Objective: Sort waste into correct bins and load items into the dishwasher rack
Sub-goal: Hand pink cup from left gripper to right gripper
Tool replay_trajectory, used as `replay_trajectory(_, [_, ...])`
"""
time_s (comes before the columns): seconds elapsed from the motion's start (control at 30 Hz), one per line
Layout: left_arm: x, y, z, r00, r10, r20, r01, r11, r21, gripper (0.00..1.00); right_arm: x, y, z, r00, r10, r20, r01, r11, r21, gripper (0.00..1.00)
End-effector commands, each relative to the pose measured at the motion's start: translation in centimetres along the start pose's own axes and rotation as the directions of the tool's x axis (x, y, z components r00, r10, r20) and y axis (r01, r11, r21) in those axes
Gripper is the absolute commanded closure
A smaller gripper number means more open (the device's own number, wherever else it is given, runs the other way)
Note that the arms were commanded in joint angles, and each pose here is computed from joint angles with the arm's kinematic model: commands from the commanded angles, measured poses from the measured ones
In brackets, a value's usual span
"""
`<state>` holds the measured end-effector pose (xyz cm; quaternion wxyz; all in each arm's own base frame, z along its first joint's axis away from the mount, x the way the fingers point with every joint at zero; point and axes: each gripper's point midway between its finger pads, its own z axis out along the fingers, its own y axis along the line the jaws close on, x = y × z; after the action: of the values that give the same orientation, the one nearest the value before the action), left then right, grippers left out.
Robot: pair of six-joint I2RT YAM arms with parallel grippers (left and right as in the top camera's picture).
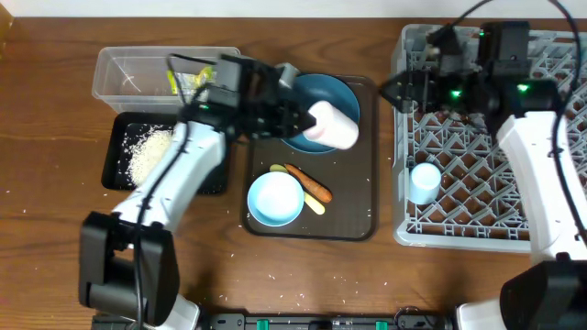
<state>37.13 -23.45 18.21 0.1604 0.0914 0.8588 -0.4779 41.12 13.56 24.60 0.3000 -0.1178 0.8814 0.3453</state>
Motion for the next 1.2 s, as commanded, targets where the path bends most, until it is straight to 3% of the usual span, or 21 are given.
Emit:
replay_trajectory(0.0, [0.6,-4.3,-3.1,0.997,-0.017,-0.076,0.041,0.948,0.317,0.94,0.7,6.7,0.8,0.995,-0.098,0.011,0.096,0.937,-0.337,0.12])
replay_trajectory(0.13, [0.1,-4.5,-5.1,0.997,-0.030,-0.069,0.055,0.918,0.393,0.94,1.1,10.8,1.7,0.977,-0.204,0.060,0.208,0.855,-0.475,0.12])
replay_trajectory(0.73, [-1.9,-3.2,-8.8,0.996,-0.091,-0.012,0.087,0.894,0.439,0.94,4.3,16.4,3.0,0.926,-0.370,0.073,0.337,0.726,-0.600,0.15])
replay_trajectory(0.93, [-1.8,-3.9,-9.0,0.996,-0.082,-0.028,0.085,0.878,0.472,0.94,4.9,16.5,4.5,0.915,-0.400,0.054,0.364,0.759,-0.540,0.15])
replay_trajectory(1.17, [-1.8,-4.0,-9.1,0.996,-0.080,-0.030,0.085,0.875,0.476,0.94,4.3,17.0,4.6,0.901,-0.423,0.094,0.403,0.739,-0.539,0.21])
